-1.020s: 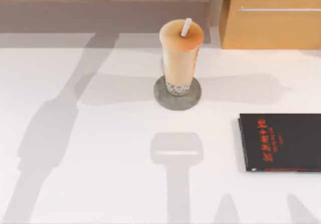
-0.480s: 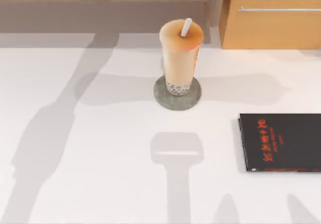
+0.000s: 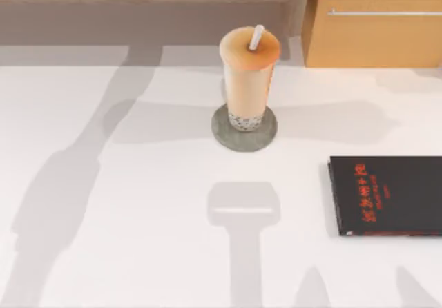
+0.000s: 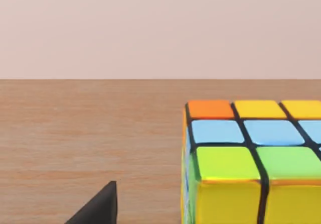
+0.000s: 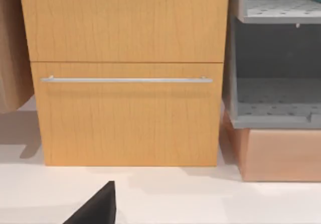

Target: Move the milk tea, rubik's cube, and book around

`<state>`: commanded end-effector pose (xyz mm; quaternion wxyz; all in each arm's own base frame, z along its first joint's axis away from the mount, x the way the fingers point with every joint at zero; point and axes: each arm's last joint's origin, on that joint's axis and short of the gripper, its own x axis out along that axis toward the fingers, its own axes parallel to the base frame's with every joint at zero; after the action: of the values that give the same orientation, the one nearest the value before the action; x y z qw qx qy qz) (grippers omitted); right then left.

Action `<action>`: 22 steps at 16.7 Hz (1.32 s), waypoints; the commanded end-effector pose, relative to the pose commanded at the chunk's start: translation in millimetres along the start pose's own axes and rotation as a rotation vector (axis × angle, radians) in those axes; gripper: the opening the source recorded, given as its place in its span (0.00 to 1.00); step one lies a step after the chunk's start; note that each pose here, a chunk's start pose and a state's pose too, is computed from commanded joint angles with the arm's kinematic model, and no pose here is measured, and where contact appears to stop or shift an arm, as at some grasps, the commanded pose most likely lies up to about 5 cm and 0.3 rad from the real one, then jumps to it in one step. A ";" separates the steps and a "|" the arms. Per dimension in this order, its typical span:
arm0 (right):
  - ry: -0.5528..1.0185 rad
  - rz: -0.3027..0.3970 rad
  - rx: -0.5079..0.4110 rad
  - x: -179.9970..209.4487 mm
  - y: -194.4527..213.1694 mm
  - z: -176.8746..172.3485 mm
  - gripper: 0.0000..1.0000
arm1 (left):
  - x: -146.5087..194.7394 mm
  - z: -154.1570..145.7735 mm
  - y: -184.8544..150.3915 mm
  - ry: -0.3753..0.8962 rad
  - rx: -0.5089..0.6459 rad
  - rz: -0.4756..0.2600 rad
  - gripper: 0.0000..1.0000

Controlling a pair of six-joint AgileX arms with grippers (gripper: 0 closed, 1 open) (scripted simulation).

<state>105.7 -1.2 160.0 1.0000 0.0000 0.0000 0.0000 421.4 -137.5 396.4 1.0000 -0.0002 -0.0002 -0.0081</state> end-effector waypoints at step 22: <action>0.000 0.000 0.000 0.0 0.0 0.0 1.00 | -314.8 -201.1 128.7 0.013 0.007 0.012 1.00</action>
<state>105.7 -1.2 160.0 1.0000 0.0000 0.0000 0.0000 108.7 -3.8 195.2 1.0000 0.0031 0.0063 -0.0022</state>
